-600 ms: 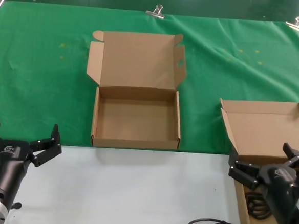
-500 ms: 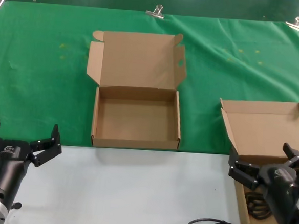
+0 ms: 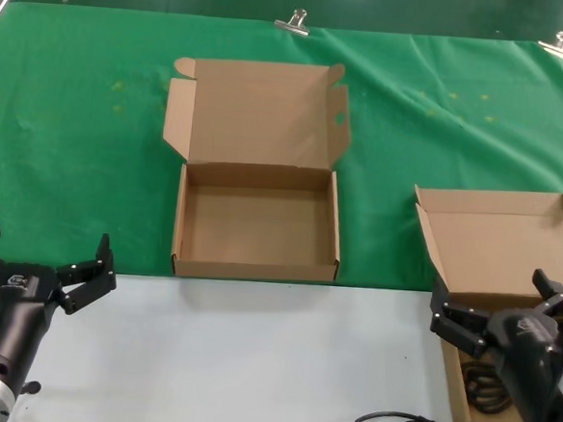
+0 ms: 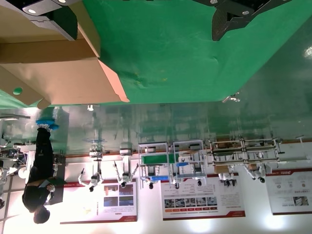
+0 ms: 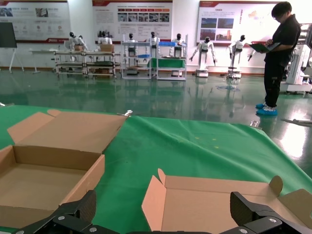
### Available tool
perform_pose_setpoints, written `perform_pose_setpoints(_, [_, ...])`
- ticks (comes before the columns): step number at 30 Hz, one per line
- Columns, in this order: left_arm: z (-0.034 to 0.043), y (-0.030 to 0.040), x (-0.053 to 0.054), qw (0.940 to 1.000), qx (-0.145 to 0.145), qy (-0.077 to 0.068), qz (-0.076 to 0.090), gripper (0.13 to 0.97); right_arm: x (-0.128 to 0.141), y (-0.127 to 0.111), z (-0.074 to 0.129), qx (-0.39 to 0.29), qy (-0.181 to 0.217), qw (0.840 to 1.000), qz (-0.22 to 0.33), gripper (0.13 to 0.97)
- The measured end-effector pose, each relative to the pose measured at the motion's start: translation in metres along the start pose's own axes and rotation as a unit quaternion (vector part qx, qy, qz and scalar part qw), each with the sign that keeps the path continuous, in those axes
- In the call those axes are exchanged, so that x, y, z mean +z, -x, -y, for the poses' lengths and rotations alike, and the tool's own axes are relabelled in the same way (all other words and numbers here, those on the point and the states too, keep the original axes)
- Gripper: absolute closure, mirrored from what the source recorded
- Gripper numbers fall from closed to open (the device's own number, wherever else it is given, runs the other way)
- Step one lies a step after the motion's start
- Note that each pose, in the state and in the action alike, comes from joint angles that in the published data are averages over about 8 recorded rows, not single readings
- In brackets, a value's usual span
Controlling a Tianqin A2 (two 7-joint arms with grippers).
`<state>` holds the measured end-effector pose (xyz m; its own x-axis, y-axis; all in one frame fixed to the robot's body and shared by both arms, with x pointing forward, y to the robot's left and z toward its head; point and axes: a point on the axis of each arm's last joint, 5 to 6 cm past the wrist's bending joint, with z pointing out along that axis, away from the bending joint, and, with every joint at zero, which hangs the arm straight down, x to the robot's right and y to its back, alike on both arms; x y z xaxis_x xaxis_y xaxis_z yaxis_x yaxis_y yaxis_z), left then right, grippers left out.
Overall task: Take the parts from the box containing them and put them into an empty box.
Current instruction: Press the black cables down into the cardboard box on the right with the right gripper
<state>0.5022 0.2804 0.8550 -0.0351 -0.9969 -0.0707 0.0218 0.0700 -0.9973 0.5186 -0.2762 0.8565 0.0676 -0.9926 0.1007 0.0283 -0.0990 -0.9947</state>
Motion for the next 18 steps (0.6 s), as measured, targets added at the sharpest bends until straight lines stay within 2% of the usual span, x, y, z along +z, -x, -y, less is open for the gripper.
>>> perform_pose_setpoints(18, [0.0000, 0.0000, 0.0000, 1.0000, 0.000, 0.000, 0.000, 0.132, 0.0003, 0.0013, 0.0005, -0.001, 0.000, 1.000, 0.004, 0.130])
